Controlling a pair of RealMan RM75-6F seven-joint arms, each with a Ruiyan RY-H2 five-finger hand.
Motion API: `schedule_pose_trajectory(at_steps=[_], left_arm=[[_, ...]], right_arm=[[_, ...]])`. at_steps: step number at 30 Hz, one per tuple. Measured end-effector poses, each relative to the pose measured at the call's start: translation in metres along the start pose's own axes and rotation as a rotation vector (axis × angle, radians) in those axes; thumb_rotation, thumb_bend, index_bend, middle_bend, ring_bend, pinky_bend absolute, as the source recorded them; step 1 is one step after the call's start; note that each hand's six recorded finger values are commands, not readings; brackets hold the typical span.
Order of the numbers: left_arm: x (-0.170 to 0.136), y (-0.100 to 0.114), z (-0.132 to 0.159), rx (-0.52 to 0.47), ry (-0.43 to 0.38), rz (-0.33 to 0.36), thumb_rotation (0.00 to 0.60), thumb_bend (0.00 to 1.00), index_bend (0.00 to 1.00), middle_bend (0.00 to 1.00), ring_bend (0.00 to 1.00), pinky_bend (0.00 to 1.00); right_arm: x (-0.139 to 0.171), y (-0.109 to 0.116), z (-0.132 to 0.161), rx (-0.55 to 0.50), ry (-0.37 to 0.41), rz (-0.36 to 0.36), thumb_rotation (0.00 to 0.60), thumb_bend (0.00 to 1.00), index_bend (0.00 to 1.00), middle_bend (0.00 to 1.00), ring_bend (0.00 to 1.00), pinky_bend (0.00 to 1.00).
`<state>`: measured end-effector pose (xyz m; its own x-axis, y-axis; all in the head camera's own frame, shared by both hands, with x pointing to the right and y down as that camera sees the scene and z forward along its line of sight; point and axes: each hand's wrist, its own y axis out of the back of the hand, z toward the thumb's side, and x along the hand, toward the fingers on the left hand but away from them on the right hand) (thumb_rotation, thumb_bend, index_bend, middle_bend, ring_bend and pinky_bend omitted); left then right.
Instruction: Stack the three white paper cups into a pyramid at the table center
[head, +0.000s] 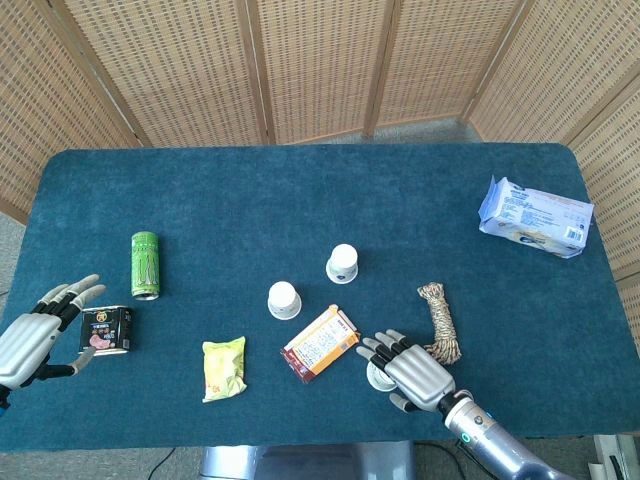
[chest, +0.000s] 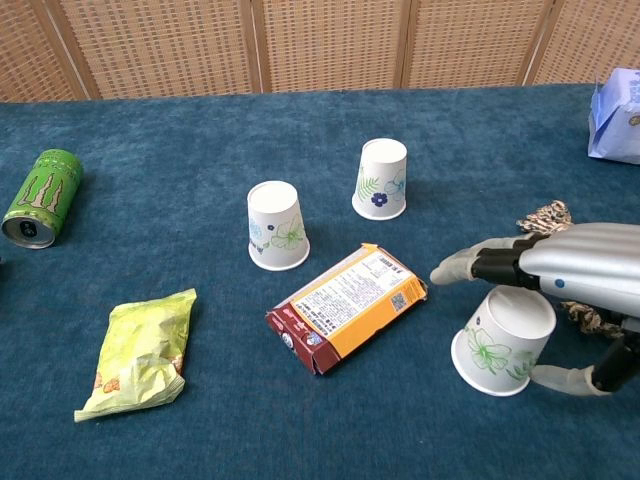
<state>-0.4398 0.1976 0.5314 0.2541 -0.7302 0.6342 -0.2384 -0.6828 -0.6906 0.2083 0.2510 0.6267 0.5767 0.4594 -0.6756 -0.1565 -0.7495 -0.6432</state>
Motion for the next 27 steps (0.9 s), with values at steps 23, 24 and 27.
schedule_pose_trajectory(at_steps=[23,24,27], left_arm=[[0.0013,-0.0021,0.0006,-0.01,-0.006,0.0,0.6,0.44,0.02,0.0,0.0,0.0],[0.0013,-0.002,0.0005,-0.011,-0.006,0.001,0.6,0.44,0.02,0.0,0.0,0.01],[0.001,-0.0017,0.0008,-0.012,-0.006,0.002,0.6,0.44,0.02,0.0,0.0,0.01]], right_arm=[[-0.0055,-0.0037,-0.0086,0.003,-0.04,0.024,0.6,0.48,0.32,0.18,0.16,0.57],[-0.0056,-0.0028,-0.0083,0.003,-0.04,0.021,0.6,0.48,0.32,0.18,0.17,0.58],[-0.0059,0.0007,-0.0071,0.0,-0.039,0.011,0.6,0.48,0.32,0.19,0.18,0.58]])
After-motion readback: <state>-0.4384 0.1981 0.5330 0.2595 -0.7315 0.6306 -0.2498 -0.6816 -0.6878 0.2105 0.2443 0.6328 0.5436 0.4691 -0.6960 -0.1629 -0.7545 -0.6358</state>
